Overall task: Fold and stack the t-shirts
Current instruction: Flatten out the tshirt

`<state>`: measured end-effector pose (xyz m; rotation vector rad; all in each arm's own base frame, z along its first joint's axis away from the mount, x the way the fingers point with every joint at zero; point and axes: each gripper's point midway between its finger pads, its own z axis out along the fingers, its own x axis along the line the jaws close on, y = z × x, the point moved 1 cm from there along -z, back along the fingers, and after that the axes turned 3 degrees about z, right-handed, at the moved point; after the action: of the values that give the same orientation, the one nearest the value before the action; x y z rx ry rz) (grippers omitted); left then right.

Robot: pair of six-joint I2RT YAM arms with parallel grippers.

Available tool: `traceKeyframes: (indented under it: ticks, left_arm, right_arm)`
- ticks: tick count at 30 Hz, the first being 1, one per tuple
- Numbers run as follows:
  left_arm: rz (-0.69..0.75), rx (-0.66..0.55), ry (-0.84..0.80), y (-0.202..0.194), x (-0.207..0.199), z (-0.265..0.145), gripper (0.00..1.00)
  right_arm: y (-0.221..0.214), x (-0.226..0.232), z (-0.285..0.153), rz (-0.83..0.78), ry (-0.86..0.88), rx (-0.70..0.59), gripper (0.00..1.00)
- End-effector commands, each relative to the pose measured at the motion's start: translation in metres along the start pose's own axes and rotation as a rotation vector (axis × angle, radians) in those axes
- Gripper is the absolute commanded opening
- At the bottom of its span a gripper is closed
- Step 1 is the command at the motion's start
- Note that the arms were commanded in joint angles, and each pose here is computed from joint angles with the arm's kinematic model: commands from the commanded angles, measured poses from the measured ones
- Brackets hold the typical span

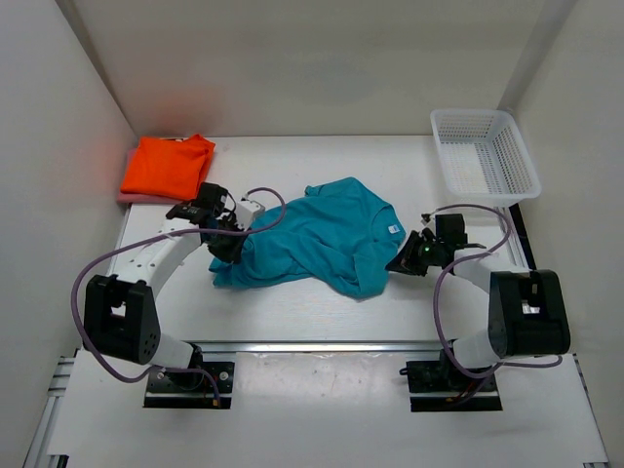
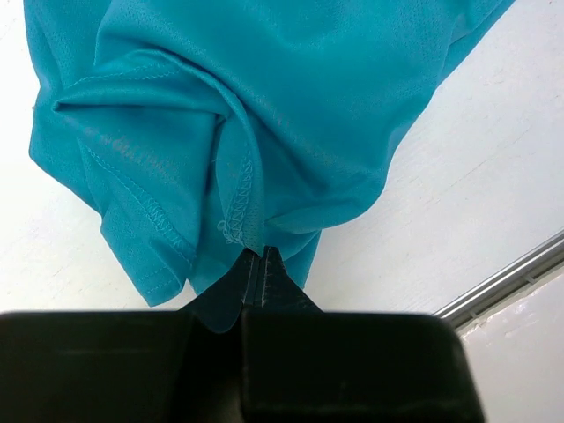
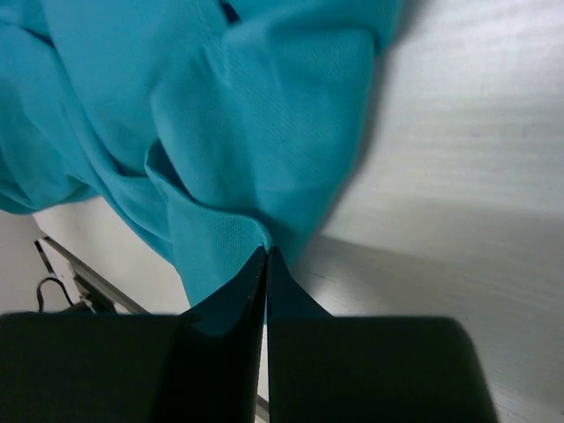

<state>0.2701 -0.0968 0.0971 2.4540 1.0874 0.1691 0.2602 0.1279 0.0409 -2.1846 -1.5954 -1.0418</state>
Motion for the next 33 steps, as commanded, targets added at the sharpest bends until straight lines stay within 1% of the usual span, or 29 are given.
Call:
traceKeyframes:
  ticks: [1,4,7,9,10,11,12,13,14,15,16,17,18,19,20,22,23,24,25,27,28,29,30,31,32,33]
  left_arm:
    - [0.003,-0.039,0.016,0.007,0.001,-0.009,0.0]
    - [-0.012,-0.047,0.053,0.011,0.009,-0.012,0.0]
    - [-0.001,-0.087,0.075,0.031,0.017,-0.02,0.0]
    - [0.007,-0.124,0.101,0.05,0.028,-0.028,0.0]
    - [0.03,-0.159,0.136,0.07,0.036,-0.036,0.0]
    - [0.051,-0.221,0.198,0.097,0.05,-0.056,0.0]
    - [0.051,-0.224,0.218,0.108,0.06,-0.056,0.0]
    - [0.058,-0.299,0.283,0.142,0.078,-0.079,0.0]
    - [0.046,-0.398,0.383,0.177,0.095,-0.118,0.0]
    - [0.021,-0.436,0.422,0.194,0.109,-0.128,0.0]
    - [-0.001,-0.543,0.502,0.226,0.122,-0.166,0.0]
    - [-0.024,-0.656,0.551,0.249,0.127,-0.208,0.0]
    - [-0.022,-0.761,0.578,0.268,0.128,-0.239,0.0]
    - [-0.003,-0.832,0.603,0.279,0.126,-0.259,0.0]
    - [0.001,-0.91,0.635,0.284,0.12,-0.285,0.0]
    - [0.007,-0.917,0.634,0.283,0.118,-0.288,0.0]
    - [0.016,-0.891,0.599,0.28,0.113,-0.279,0.0]
    - [0.017,-0.85,0.567,0.272,0.112,-0.262,0.0]
    - [0.021,-0.831,0.554,0.263,0.109,-0.259,0.0]
    - [0.041,-0.692,0.515,0.23,0.107,-0.211,0.0]
    - [0.049,-0.665,0.51,0.217,0.101,-0.209,0.0]
    - [0.054,-0.608,0.482,0.195,0.094,-0.194,0.0]
    - [0.058,-0.521,0.453,0.169,0.088,-0.168,0.0]
    - [0.051,-0.436,0.424,0.143,0.086,-0.141,0.0]
    - [0.047,-0.394,0.413,0.125,0.081,-0.134,0.0]
    - [0.049,-0.313,0.386,0.097,0.074,-0.112,0.0]
  right_arm:
    - [0.028,0.023,-0.008,-0.065,0.056,-0.085,0.0]
    - [0.034,0.026,-0.021,-0.053,0.072,-0.116,0.0]
    - [0.047,0.034,-0.035,-0.07,0.094,-0.163,0.0]
    - [0.063,0.046,-0.044,-0.094,0.115,-0.203,0.0]
    - [0.081,0.06,-0.053,-0.12,0.138,-0.245,0.0]
    - [0.091,0.07,-0.058,-0.139,0.158,-0.266,0.0]
    - [0.112,0.09,-0.068,-0.168,0.189,-0.301,0.0]
    - [0.148,0.108,-0.086,-0.201,0.207,-0.378,0.0]
    - [0.164,0.117,-0.097,-0.212,0.212,-0.409,0.0]
    - [0.195,0.144,-0.12,-0.261,0.239,-0.479,0.0]
    - [0.225,0.171,-0.154,-0.295,0.272,-0.569,0.0]
    - [0.239,0.177,-0.171,-0.301,0.274,-0.622,0.0]
    - [0.255,0.202,-0.204,-0.34,0.296,-0.717,0.01]
    - [0.263,0.213,-0.229,-0.368,0.299,-0.787,0.0]
    - [0.264,0.22,-0.246,-0.396,0.297,-0.829,0.0]
    - [0.254,0.221,-0.256,-0.411,0.279,-0.845,0.0]
    - [0.243,0.215,-0.252,-0.415,0.265,-0.834,0.01]
    - [0.236,0.214,-0.247,-0.413,0.25,-0.825,0.01]
    - [0.222,0.199,-0.24,-0.4,0.217,-0.804,0.0]
    - [0.194,0.174,-0.219,-0.361,0.163,-0.752,0.0]
    - [0.171,0.152,-0.204,-0.318,0.129,-0.708,0.0]
    - [0.15,0.136,-0.192,-0.286,0.116,-0.679,0.0]
    - [0.124,0.115,-0.172,-0.236,0.097,-0.619,0.0]
    - [0.108,0.102,-0.161,-0.209,0.075,-0.579,0.0]
    - [0.083,0.084,-0.146,-0.167,0.054,-0.527,0.0]
    - [0.059,0.067,-0.128,-0.134,0.039,-0.468,0.0]
